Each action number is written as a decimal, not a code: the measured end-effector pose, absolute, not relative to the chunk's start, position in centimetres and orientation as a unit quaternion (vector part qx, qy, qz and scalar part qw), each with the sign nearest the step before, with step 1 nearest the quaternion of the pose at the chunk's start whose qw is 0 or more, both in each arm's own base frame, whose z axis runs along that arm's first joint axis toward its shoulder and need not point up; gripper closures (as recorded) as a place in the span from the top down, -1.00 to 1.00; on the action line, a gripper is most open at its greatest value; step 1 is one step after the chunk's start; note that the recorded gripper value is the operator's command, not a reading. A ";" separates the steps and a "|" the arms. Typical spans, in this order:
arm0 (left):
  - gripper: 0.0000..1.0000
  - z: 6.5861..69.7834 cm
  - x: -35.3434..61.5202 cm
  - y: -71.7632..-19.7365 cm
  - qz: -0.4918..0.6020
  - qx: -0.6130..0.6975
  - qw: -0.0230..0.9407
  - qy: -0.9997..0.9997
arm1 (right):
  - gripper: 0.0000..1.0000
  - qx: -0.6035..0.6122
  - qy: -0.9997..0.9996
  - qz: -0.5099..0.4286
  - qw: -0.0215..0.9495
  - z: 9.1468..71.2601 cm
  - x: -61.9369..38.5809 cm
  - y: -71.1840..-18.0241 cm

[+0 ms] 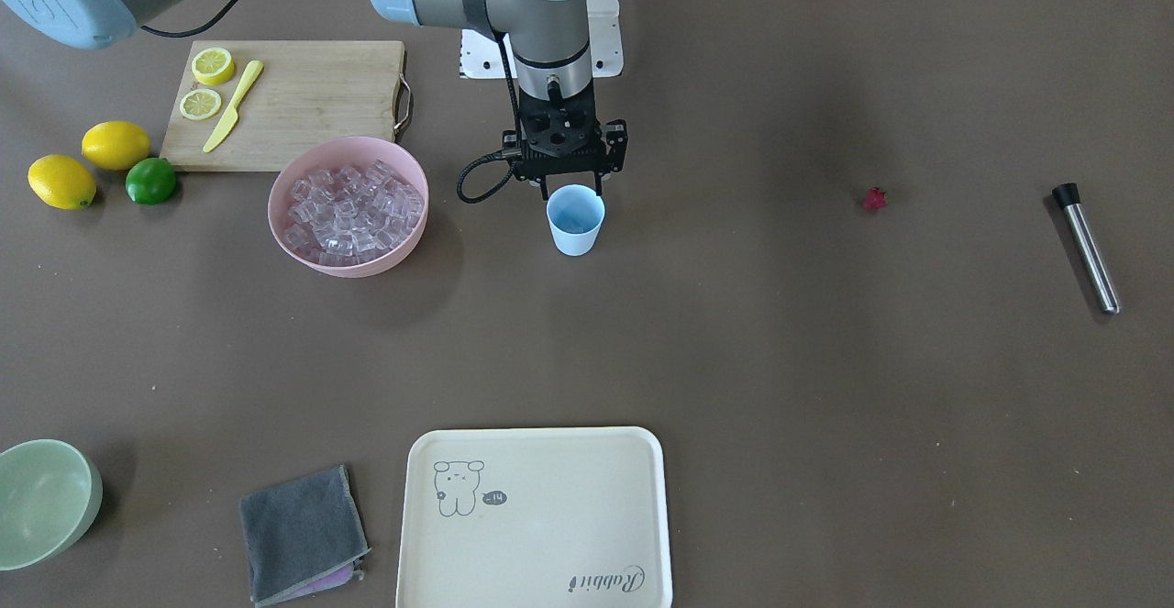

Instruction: Mash ice and strawberries in cup

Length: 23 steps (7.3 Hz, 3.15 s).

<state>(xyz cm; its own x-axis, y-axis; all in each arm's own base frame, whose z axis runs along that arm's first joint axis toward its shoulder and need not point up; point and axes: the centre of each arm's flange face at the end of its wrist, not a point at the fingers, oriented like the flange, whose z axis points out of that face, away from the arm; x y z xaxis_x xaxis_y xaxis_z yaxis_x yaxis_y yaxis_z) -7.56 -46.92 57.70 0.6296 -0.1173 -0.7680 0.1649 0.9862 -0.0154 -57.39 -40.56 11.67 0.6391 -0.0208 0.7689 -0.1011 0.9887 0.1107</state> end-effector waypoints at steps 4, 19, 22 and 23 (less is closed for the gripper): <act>0.99 56.4 -7.5 -47.1 -0.078 0.035 0.902 0.424 | 0.99 0.118 -0.404 -0.036 0.907 18.2 -49.4 -40.9; 0.99 55.2 -6.4 -46.5 -0.088 0.037 0.875 0.474 | 0.99 0.058 -0.348 -0.125 0.928 58.2 2.8 -60.5; 0.98 54.6 -5.7 -46.4 -0.098 0.026 0.881 0.461 | 0.99 0.076 -0.329 -0.148 0.929 60.4 6.8 -60.4; 0.98 54.0 -5.4 -46.4 -0.109 0.019 0.879 0.465 | 0.99 0.065 -0.329 -0.137 0.932 61.0 7.2 -60.9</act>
<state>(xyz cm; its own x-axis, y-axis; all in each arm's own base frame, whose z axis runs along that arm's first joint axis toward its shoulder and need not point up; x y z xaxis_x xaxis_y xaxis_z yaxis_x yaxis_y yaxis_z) -5.40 -46.36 53.96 0.5443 -0.1737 -0.8207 0.2081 0.9757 -0.0684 7.21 -60.86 61.04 0.7457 -0.2975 0.5962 0.2121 0.9542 0.2109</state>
